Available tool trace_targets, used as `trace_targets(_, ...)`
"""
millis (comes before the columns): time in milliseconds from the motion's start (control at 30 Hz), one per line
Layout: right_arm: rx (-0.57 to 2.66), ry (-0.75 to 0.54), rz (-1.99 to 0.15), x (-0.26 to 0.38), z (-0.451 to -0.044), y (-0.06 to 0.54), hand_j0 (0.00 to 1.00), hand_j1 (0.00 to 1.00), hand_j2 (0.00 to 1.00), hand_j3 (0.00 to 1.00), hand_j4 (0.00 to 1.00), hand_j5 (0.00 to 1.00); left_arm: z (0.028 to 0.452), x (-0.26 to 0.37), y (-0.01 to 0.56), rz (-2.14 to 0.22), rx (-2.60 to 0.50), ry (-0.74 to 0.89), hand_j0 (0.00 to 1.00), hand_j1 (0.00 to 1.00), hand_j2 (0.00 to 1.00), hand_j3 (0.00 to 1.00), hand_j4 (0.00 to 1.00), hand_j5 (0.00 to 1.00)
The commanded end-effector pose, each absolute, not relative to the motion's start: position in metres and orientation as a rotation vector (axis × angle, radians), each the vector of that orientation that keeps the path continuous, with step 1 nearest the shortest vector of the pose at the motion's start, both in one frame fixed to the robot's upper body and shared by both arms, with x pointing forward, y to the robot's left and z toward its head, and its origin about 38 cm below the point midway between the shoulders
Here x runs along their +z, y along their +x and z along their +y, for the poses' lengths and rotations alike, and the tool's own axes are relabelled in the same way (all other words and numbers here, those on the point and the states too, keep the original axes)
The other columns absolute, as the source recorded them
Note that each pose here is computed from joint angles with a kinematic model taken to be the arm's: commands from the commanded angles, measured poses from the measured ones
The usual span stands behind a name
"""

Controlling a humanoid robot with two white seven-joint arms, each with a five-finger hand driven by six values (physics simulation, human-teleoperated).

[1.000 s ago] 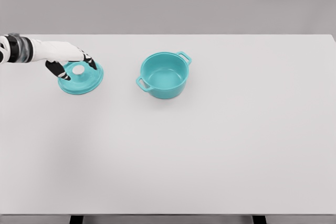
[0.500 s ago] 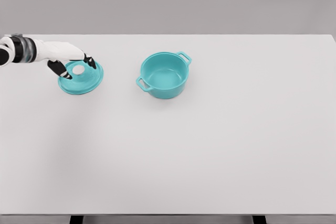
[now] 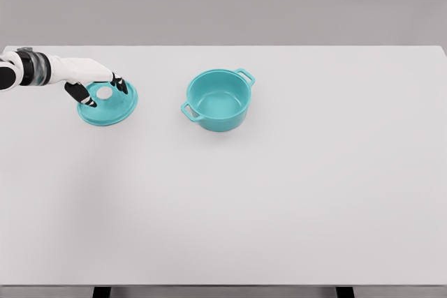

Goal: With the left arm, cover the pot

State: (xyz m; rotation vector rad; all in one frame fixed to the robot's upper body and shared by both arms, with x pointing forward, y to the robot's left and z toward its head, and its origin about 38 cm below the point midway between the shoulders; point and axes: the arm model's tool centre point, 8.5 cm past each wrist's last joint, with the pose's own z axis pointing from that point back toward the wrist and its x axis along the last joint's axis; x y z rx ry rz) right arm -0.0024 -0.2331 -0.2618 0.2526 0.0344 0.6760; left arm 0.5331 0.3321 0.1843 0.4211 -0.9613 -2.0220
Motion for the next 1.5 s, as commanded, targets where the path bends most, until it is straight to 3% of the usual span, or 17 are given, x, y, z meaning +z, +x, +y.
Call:
trace_targets(0, 0.676, 0.253, 0.035, -0.262, -0.233, -0.002, 1.0, 1.0, 1.0, 1.0, 1.0, 1.0, 0.333, 0.184, 0.535, -0.956, -2.003, 0.43, 0.76, 0.76, 0.76, 0.76, 0.76, 0.76)
trace_targets(767, 0.676, 0.253, 0.035, -0.262, -0.233, -0.002, 1.0, 1.0, 1.0, 1.0, 1.0, 1.0, 0.329, 0.175, 0.539, -0.904, -1.998, 0.459, 0.73, 0.73, 0.73, 0.73, 0.73, 0.73)
trace_targets(1000, 0.676, 0.253, 0.035, -0.262, -0.233, -0.002, 1.0, 1.0, 1.0, 1.0, 1.0, 1.0, 0.329, 0.175, 0.539, -0.904, -1.998, 0.459, 0.61, 0.61, 0.61, 0.61, 0.61, 0.61)
trace_targets(1467, 0.676, 0.253, 0.035, -0.262, -0.233, -0.002, 1.0, 1.0, 1.0, 1.0, 1.0, 1.0, 0.332, 0.175, 0.539, -0.903, -1.997, 0.46, 0.54, 0.54, 0.54, 0.54, 0.54, 0.54)
